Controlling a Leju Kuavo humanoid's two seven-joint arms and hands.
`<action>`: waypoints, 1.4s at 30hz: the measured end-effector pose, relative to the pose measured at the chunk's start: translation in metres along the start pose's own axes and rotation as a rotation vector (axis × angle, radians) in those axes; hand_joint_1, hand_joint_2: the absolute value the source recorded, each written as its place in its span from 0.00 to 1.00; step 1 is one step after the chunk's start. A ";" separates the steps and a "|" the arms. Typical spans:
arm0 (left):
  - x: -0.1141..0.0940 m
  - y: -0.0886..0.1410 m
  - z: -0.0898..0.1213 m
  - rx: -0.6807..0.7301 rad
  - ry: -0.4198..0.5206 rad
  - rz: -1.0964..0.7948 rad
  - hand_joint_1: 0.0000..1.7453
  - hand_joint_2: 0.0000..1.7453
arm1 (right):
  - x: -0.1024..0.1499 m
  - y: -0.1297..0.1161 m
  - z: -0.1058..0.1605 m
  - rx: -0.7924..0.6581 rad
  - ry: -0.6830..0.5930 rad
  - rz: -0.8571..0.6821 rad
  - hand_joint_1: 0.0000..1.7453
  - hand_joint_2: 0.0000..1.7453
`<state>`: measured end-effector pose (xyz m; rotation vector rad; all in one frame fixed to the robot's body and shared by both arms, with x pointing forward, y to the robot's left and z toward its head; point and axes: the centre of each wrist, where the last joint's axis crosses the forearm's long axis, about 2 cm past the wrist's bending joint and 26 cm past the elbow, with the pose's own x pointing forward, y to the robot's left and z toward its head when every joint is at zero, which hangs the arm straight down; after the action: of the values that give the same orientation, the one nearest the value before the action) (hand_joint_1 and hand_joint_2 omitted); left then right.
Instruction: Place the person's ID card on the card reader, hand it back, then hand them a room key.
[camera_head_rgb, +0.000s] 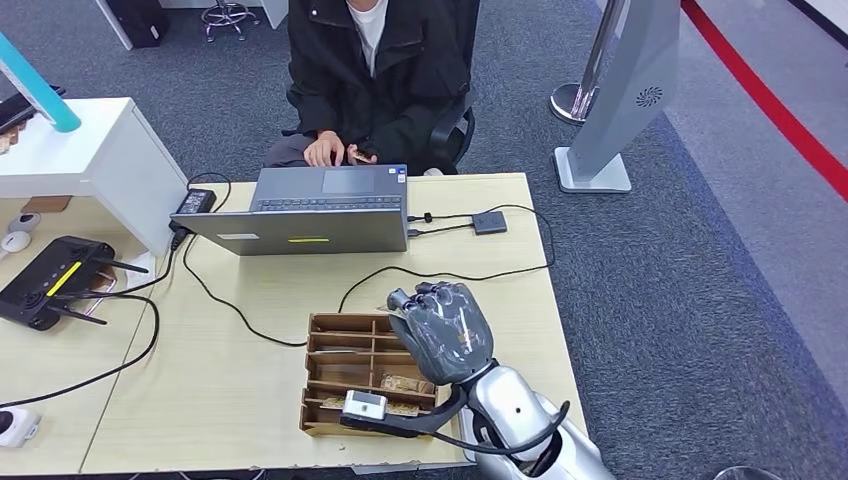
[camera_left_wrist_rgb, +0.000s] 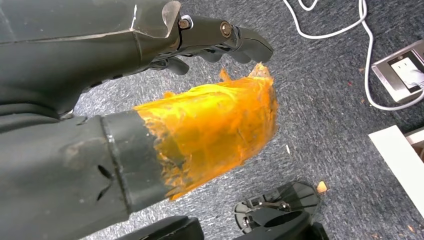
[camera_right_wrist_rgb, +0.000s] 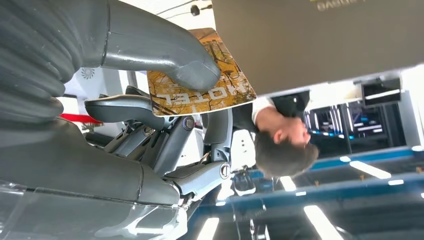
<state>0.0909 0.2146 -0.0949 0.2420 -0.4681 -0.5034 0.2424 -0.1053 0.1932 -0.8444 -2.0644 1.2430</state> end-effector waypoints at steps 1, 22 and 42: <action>0.000 0.000 0.000 0.001 0.000 0.001 0.00 0.00 | 0.001 -0.003 0.000 -0.017 -0.003 -0.002 1.00 1.00; -0.004 -0.002 0.002 0.005 -0.017 0.005 0.00 0.00 | 0.007 -0.060 0.005 -0.317 -0.096 -0.018 1.00 1.00; 0.000 -0.002 0.001 0.003 -0.030 -0.014 0.00 0.00 | 0.003 -0.063 0.003 -0.380 -0.134 -0.011 1.00 1.00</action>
<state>0.0893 0.2127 -0.0945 0.2411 -0.4970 -0.5208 0.2251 -0.1278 0.2496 -0.9344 -2.4563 0.9343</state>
